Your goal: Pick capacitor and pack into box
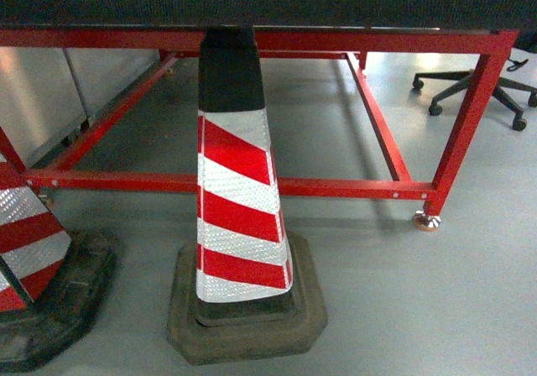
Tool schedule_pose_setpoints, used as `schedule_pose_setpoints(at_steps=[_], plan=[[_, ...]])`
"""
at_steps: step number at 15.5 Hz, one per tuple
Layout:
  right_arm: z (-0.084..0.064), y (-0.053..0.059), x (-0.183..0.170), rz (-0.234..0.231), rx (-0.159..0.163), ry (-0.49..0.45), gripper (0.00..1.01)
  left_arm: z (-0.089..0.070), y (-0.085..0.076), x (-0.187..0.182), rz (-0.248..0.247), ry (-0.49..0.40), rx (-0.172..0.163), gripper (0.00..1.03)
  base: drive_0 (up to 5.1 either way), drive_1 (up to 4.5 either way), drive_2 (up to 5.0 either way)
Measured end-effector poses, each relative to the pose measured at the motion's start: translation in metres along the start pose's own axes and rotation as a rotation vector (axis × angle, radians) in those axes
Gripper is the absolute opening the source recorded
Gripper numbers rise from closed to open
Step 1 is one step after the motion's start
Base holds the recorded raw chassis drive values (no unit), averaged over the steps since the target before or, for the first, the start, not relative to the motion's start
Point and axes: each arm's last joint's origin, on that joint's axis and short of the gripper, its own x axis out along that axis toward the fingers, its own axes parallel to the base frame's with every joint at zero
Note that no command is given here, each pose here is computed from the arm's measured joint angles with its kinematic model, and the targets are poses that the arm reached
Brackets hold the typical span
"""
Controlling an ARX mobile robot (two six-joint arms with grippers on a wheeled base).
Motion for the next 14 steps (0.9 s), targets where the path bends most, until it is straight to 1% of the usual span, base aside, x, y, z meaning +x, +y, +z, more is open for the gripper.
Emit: schedule_pose_setpoints(at_steps=[6,14], plan=[[-0.0001,-0.0001,0.0,-0.003,0.003,0.001,0.98,0.0,0.0,0.0,-0.001,0.0,0.01,0.44,0.0,0.0,0.0],[-0.0001,0.0,0.0,-0.001,0.001,0.001,0.98,0.0,0.0,0.0,0.0,0.0,0.01,0.44,0.0,0.0,0.0]])
